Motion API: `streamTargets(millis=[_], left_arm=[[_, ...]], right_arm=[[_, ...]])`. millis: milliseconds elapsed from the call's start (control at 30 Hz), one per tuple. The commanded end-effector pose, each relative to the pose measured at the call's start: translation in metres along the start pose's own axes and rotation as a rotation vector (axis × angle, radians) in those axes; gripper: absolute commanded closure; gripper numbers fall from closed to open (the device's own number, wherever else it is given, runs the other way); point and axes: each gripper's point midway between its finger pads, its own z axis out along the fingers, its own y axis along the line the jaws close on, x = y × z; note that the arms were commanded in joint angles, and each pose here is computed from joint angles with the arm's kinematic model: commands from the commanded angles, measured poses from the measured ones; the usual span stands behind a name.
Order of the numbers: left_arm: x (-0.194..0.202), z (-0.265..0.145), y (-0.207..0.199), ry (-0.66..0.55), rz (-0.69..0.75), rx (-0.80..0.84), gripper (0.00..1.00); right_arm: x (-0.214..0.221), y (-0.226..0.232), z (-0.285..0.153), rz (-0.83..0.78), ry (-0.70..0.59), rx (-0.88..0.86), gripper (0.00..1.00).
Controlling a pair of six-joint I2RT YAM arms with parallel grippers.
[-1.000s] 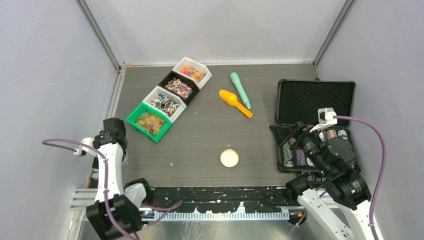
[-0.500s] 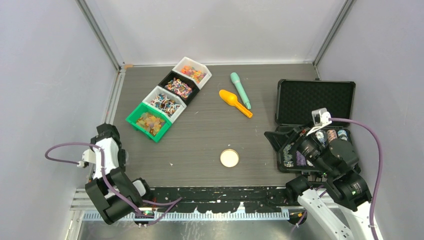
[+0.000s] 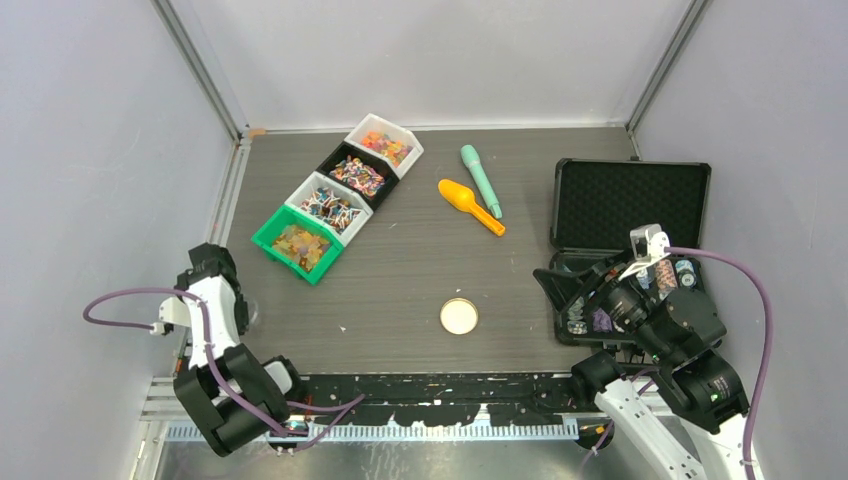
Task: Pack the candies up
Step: Pick up the packing bottle from the center of the board.
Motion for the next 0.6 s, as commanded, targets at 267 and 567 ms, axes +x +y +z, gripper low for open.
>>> streamTargets(millis=[267, 567], left_arm=[[-0.031, -0.072, -0.024, -0.095, -0.007, 0.159, 1.00], [0.000, -0.143, -0.095, -0.098, 0.330, 0.625, 1.00]], right_arm=[[-0.020, -0.034, 0.003, 0.165, -0.088, 0.243, 0.19], [-0.015, -0.065, -0.014, 0.201, -0.089, 0.438, 0.20]])
